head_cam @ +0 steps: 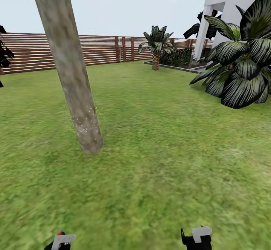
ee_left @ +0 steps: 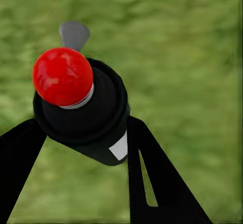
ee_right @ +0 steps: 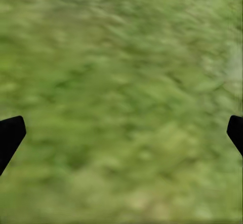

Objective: In the garden, pick up the pesticide atomizer on the floor and spray pesticide onto both trees until each tree trunk is fully covered.

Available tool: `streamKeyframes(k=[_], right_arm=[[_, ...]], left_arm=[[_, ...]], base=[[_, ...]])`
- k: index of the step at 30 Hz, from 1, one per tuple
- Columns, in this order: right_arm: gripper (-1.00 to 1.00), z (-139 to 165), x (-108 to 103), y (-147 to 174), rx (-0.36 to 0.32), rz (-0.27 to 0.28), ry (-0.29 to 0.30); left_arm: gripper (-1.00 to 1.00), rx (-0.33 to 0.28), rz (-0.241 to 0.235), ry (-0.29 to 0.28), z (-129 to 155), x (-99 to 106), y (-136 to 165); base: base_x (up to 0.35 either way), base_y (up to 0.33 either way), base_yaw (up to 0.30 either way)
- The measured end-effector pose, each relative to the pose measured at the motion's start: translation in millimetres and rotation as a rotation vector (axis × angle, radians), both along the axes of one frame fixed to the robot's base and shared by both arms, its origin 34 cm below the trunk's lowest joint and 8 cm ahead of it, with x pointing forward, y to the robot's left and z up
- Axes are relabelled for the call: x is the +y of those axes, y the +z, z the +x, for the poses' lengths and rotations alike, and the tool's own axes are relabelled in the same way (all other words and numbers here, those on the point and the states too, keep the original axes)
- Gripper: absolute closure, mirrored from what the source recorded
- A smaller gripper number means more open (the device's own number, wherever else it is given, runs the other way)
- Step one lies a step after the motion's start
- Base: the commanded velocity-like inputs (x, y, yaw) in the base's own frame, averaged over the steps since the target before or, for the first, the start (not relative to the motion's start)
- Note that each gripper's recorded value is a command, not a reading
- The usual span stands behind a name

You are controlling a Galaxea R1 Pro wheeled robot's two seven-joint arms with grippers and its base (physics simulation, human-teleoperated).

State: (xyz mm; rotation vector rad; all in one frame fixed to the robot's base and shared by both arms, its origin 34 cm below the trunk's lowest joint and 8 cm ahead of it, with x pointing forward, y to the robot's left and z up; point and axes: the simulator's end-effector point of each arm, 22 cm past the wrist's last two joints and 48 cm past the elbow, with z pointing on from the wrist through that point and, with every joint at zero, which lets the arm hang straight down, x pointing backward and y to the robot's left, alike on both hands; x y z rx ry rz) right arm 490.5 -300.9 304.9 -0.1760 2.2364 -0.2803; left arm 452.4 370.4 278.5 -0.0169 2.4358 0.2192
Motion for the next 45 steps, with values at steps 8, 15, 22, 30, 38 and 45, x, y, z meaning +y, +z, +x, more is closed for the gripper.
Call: streamKeyframes(k=[8,15,22,30,38,45], right_arm=[[-1.0,-0.1,26.7,-0.8,-0.001,0.038,0.001],[-1.0,-2.7,13.1,-1.3,-0.003,0.054,-0.08],[-1.0,-4.8,26.1,-3.7,0.003,0.075,-0.083],[-1.0,-5.5,26.7,-5.7,0.007,0.078,-0.087],[-1.0,-9.2,27.8,-9.3,0.018,0.078,-0.087],[-1.0,-10.8,27.5,-11.2,0.023,0.077,-0.087]], left_arm=[[1.0,-0.022,-0.002,0.058,2.6,8.9,3.9],[1.0,-0.021,-0.011,0.046,3.5,5.0,3.5],[1.0,0.019,-0.02,0.041,-21.3,-3.5,-7.8],[1.0,0.032,-0.015,0.044,-27.8,0.2,-11.1],[1.0,0.038,-0.014,0.045,-29.6,1.4,-12.9],[1.0,0.043,-0.017,0.046,-31.3,-0.9,-14.9]], base=[[0.0,0.0,-0.245],[0.0,0.0,-0.3],[-0.028,0.016,-0.291],[-0.25,0.2,-0.274],[-0.272,0.225,-0.271],[-0.255,0.248,-0.271]])
